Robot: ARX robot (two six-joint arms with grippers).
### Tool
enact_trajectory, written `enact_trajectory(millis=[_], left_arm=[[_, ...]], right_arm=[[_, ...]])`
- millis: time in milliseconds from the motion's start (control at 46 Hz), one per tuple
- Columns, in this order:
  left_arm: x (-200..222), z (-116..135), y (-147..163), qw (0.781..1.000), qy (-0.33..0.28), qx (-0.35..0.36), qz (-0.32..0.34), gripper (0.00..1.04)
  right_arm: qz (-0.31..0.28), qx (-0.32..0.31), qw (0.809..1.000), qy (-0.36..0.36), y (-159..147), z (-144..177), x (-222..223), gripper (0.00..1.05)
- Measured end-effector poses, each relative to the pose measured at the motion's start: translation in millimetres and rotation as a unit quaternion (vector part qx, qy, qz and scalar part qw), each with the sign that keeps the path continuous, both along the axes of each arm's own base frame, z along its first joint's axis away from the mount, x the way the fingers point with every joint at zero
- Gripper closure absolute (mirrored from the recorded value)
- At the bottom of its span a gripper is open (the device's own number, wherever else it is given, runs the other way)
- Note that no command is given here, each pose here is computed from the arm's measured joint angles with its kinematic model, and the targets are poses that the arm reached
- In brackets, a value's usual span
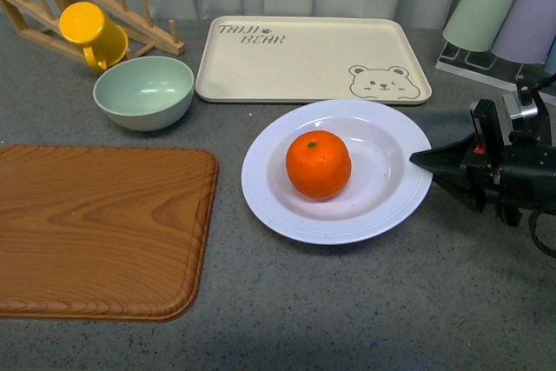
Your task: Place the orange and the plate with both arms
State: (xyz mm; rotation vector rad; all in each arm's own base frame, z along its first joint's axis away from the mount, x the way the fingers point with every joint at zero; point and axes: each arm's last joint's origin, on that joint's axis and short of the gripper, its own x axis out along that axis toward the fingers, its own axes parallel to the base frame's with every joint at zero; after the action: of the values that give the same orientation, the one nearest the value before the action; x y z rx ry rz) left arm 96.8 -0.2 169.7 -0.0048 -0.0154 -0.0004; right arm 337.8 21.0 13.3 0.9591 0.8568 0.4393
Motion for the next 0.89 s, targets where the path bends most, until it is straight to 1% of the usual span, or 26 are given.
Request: enact_trajectory(millis=[217,434,890], left_arm=[[0.0,0.0,0.0,1.000,0.000,0.000,0.000,0.06],[0.0,0.0,0.0,1.000,0.000,0.000,0.000,0.06],[0.0,0.0,0.0,1.000,0.000,0.000,0.000,0.06]], right_arm=[[0.002,0.030,0.999,-0.025,-2.3,0.2,0.8,1.03],[-0.002,0.047,0.999,-0.019,-3.0,-7.0,-0.8,1.03],[-0.002,0.095,0.994,-0.059,-5.6,-2.5,-2.2,1.03]])
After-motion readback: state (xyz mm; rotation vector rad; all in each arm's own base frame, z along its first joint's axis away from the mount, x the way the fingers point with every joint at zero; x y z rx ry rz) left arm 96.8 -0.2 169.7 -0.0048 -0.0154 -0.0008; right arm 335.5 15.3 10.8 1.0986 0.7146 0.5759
